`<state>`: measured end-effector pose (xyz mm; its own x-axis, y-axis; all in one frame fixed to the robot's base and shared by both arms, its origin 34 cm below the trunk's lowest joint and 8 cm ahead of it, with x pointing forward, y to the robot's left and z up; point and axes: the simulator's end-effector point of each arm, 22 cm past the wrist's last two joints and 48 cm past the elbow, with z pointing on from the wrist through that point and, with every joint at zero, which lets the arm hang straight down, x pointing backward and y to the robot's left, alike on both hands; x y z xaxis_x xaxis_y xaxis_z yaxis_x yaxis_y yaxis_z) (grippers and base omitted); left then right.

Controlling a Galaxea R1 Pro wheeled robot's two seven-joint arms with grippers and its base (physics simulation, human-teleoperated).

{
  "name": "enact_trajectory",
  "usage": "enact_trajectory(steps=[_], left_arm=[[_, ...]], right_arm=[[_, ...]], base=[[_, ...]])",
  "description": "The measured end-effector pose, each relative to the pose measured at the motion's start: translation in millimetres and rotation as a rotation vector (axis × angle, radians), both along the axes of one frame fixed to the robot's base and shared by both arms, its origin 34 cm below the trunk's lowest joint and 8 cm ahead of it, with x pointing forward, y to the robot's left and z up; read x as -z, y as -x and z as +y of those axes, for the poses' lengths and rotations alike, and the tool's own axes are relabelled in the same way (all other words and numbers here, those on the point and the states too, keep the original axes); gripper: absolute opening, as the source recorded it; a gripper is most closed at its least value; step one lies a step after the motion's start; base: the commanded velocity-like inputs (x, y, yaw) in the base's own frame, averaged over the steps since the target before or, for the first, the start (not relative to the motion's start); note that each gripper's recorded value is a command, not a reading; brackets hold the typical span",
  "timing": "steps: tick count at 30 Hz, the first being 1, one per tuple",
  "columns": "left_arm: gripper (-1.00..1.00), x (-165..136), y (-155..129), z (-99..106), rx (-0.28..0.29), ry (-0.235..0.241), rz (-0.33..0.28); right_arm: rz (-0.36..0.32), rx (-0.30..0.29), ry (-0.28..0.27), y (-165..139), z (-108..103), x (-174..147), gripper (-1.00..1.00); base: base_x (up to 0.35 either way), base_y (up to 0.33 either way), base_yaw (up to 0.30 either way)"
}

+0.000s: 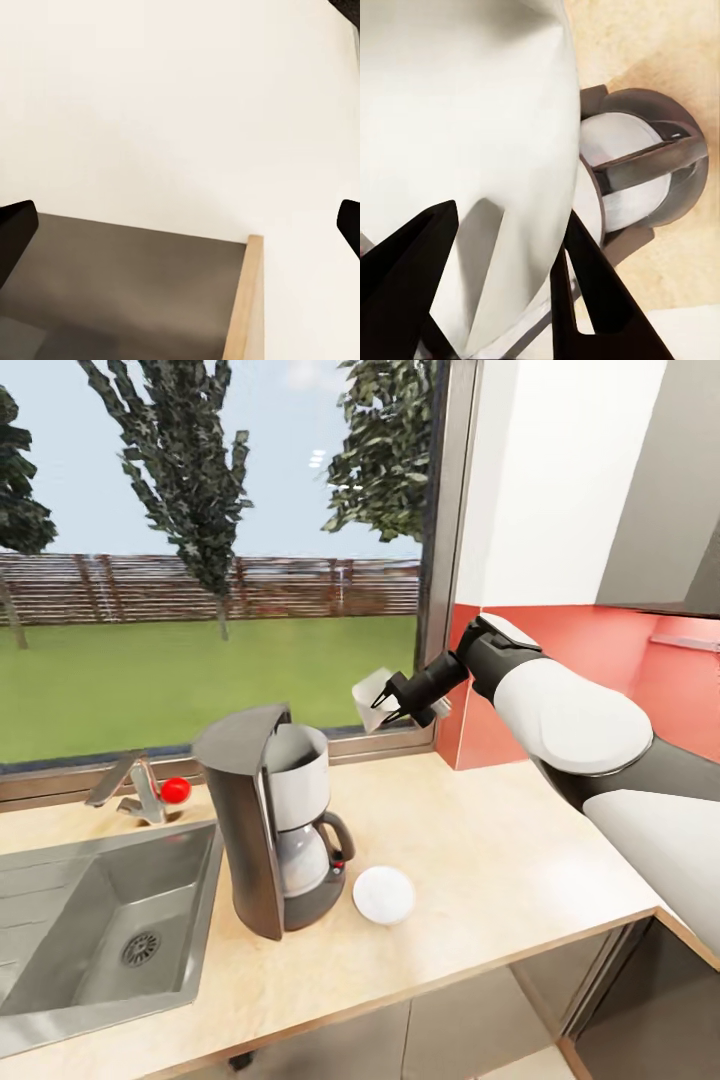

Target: Set up a coffee station on the kitchen countertop: keep the coffee maker on the countertop, move the bottle of coffee from the kitchen shelf to the counter next to the coffee maker, place a paper coffee filter on top of the coffee maker, put the saucer next to the coffee maker with the coffee cup on the saucer, and place the electric kettle next to the coffee maker.

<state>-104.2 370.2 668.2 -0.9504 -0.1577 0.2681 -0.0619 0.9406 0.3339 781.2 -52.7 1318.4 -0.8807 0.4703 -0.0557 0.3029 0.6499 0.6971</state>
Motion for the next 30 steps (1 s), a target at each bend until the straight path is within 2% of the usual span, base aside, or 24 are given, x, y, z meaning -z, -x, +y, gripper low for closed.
enact_trajectory(steps=[4, 11, 30], left_arm=[[1.00, 1, -2, 0, 0.000, 0.000, -0.007], [1.00, 4, -6, 0, 0.000, 0.000, -0.018], [1.00, 9, -15, 0, 0.000, 0.000, -0.046]], right_arm=[[-0.006, 0.000, 0.001, 2, 0, -4, -1.00], [-0.018, 0.000, 0.002, 6, 0, -12, -1.00], [-0.045, -0.002, 0.003, 16, 0, -30, -1.00]], base=[[-0.234, 0.056, 0.000], [-0.024, 0.007, 0.030], [0.000, 0.000, 0.132]])
